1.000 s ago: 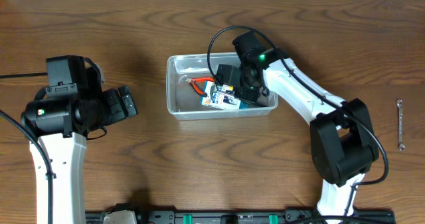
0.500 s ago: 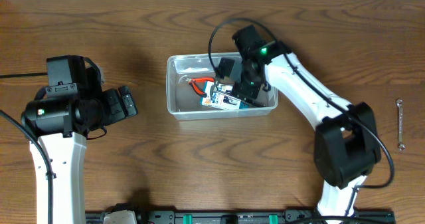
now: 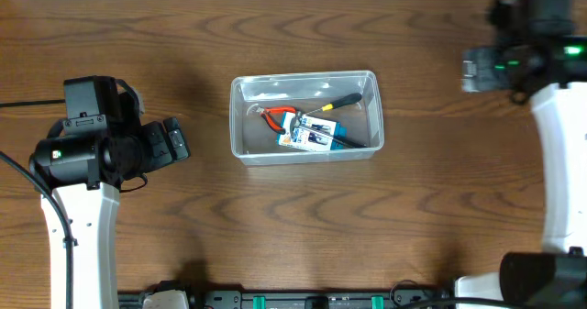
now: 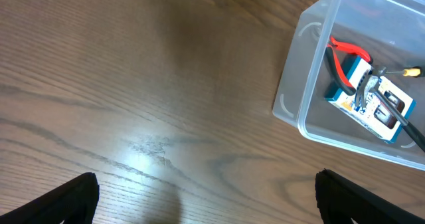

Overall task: Pack container
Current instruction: 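Release the screwdriver and move the right gripper to the silver wrench, then grasp the silver wrench with the right gripper and lift it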

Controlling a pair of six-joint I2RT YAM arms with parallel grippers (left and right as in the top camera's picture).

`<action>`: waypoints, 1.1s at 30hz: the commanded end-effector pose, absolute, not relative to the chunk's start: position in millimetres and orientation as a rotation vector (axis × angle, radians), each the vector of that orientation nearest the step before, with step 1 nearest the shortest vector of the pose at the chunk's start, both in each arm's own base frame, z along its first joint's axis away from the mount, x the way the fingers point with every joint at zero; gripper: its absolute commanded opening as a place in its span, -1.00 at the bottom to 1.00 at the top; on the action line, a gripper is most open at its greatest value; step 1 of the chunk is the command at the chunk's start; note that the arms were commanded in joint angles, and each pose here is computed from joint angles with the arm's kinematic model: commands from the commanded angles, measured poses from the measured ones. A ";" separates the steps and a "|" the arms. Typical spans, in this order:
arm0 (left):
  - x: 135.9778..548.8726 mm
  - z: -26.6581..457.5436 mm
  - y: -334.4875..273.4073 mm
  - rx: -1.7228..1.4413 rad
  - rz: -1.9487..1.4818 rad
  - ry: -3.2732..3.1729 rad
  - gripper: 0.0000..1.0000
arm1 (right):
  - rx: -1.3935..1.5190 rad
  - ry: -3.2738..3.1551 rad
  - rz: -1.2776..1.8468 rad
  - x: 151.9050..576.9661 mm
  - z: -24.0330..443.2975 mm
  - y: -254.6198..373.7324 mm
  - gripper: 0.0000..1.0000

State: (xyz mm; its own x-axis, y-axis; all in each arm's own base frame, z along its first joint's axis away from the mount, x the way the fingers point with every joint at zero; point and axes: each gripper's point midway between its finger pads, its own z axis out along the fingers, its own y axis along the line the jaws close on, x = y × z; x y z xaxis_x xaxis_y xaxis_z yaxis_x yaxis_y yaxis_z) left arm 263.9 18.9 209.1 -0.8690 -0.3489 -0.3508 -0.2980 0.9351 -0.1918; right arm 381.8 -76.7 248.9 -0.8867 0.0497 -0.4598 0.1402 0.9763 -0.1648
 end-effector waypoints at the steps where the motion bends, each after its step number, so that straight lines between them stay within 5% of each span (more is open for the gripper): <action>1: 266.5 214.0 21.9 -0.446 -0.162 2.696 0.93 | 0.416 2.713 -0.291 363.2 222.8 -129.4 0.73; 10: 267.9 214.7 22.2 -0.444 -0.162 2.690 0.93 | 0.817 2.791 -0.328 305.7 151.7 -228.1 0.75; 15: 268.0 214.7 22.2 -0.444 -0.161 2.689 0.93 | 0.616 2.935 -0.202 291.3 98.8 -247.6 0.73; 33: 267.9 214.7 22.2 -0.444 -0.162 2.690 0.93 | 0.655 3.006 -0.064 295.2 11.0 -273.0 0.68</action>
